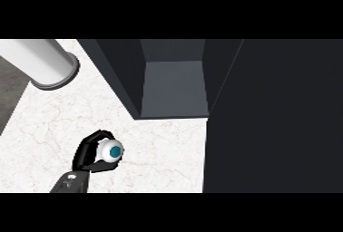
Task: Pick up the bottled water, place it into the cabinet and close the cabinet
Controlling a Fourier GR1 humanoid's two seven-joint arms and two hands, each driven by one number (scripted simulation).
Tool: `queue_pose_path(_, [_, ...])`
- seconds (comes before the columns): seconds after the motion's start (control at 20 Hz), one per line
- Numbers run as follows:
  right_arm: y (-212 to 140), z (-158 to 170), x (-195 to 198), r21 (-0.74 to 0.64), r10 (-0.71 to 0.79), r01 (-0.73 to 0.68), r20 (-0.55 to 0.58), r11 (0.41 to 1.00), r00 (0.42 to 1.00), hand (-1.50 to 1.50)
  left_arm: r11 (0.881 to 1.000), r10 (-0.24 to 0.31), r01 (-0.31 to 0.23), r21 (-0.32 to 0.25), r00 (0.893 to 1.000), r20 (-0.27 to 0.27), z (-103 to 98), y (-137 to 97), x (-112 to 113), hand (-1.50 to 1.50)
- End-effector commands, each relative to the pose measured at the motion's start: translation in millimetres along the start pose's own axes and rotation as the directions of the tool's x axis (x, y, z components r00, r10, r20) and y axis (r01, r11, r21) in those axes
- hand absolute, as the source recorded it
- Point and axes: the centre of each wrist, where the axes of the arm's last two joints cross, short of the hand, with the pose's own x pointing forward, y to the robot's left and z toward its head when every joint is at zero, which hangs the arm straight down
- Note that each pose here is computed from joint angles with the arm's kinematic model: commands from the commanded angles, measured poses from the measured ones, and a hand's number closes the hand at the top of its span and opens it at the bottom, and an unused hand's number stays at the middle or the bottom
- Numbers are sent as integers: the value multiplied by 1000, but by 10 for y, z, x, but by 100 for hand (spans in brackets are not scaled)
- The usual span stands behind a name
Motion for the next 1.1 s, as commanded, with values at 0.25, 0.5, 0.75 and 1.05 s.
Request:
queue_pose_path(0.25, [3,-42,247,-26,49,-48,33,998,998,-150,995,100,-100,-10,995,3,95,-531,-49,150])
queue_pose_path(0.5, [-63,-25,331,0,46,-46,21,999,999,-150,986,152,-149,-80,988,23,-371,-733,218,150])
queue_pose_path(0.75, [-90,14,253,-16,40,-40,15,999,999,-150,982,178,-176,-74,984,26,-407,-1002,364,150])
queue_pose_path(1.05, [-106,104,187,-35,20,-18,33,999,999,-150,988,142,-144,-57,990,-23,-762,-1306,766,150])
